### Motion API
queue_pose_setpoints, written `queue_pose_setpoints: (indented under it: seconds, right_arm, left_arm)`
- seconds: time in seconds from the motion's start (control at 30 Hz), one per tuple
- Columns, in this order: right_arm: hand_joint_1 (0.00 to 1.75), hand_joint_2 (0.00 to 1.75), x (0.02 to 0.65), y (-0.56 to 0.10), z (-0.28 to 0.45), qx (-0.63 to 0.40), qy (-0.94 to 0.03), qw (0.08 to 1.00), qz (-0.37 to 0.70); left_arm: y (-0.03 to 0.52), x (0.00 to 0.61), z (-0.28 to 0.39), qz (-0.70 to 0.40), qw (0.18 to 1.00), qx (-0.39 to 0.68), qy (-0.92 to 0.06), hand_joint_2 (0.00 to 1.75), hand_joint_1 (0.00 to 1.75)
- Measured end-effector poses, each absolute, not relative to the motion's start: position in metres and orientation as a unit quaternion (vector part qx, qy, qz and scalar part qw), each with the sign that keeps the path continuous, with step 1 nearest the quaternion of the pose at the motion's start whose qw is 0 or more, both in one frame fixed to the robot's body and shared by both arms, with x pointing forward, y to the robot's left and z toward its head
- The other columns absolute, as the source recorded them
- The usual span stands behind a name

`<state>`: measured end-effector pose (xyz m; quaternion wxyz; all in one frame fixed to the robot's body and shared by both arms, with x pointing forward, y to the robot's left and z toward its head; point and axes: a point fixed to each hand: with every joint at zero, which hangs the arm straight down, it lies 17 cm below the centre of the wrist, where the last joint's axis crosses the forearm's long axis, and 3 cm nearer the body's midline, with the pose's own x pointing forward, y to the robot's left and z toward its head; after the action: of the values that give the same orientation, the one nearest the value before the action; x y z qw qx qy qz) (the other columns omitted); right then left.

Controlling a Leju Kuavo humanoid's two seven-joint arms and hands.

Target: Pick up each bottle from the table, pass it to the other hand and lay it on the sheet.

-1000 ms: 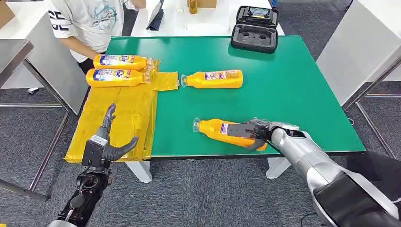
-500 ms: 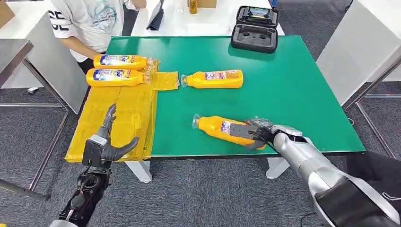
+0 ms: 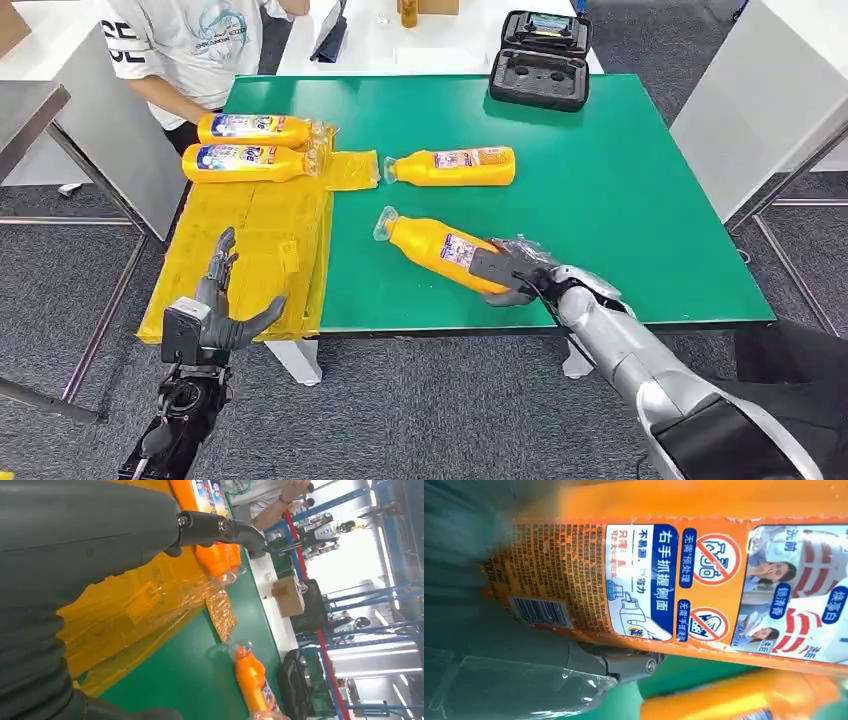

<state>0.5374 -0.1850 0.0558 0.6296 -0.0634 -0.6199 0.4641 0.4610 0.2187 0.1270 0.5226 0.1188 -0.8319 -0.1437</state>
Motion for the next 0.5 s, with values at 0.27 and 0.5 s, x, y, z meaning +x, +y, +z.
queue_pose_setpoints:
  seconds: [0.27,0.5]
  right_arm:
    - [1.75,1.75,0.539,-0.137,0.133,-0.012,-0.747,0.557,0.363]
    - [1.71,1.75,0.526,-0.124,0.153,0.029,-0.784,0.525,0.329]
  left_arm:
    - [0.219,0.44,0.137,-0.08,0.535,0.035,-0.84,1.75,0.0]
    - [0.198,0.416,0.141,-0.031,0.554,-0.155,-0.817,1.75,0.0]
